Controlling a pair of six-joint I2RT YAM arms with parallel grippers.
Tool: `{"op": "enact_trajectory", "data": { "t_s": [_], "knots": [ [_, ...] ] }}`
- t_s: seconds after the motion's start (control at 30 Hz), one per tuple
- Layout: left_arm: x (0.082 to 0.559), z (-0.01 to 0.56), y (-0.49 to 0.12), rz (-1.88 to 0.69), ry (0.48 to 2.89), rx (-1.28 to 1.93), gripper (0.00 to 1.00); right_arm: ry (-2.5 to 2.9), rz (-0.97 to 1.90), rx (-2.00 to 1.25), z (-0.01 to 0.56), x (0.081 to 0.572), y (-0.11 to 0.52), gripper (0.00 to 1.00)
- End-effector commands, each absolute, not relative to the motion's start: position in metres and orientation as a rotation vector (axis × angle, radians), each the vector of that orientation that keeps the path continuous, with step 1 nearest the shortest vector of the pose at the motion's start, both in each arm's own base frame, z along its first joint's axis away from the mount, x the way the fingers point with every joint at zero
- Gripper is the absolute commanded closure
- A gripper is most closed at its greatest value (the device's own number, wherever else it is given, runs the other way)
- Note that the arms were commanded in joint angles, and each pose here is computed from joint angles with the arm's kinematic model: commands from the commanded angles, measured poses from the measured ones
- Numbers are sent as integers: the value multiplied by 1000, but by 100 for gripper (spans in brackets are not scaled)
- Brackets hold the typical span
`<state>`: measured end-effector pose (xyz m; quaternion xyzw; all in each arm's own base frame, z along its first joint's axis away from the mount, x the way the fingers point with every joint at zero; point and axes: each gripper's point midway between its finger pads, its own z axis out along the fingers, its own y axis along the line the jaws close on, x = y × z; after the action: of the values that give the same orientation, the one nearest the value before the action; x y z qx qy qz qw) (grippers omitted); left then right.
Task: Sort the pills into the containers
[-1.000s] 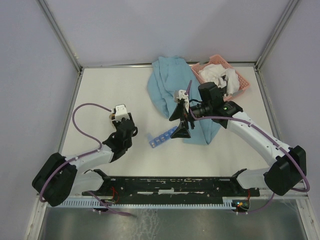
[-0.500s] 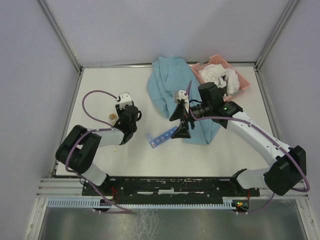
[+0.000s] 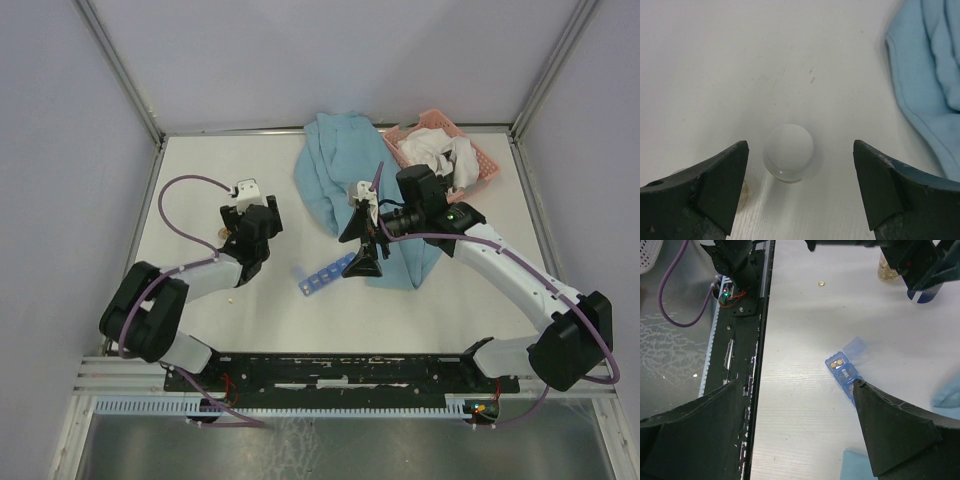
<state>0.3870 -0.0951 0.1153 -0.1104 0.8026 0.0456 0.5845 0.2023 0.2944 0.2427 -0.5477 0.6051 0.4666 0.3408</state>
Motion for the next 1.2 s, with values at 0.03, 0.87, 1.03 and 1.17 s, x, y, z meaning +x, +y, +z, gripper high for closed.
{"op": "enact_trajectory", "data": {
  "t_s": [0.03, 0.87, 1.03, 1.17],
  "knots": [
    [371, 188, -130, -240, 1795, -222, 5, 1503, 1130, -1434, 263, 213, 294, 0],
    [222, 446, -170, -946, 1344, 127, 1, 1711, 522, -646, 379, 295, 176, 0],
    [200, 473, -177, -1038, 1300, 185, 1, 1706, 548, -491, 420, 283, 165, 0],
    [186, 488, -181, -1099, 1288, 216, 1, 1696, 600, -435, 446, 264, 161, 0]
  ]
}}
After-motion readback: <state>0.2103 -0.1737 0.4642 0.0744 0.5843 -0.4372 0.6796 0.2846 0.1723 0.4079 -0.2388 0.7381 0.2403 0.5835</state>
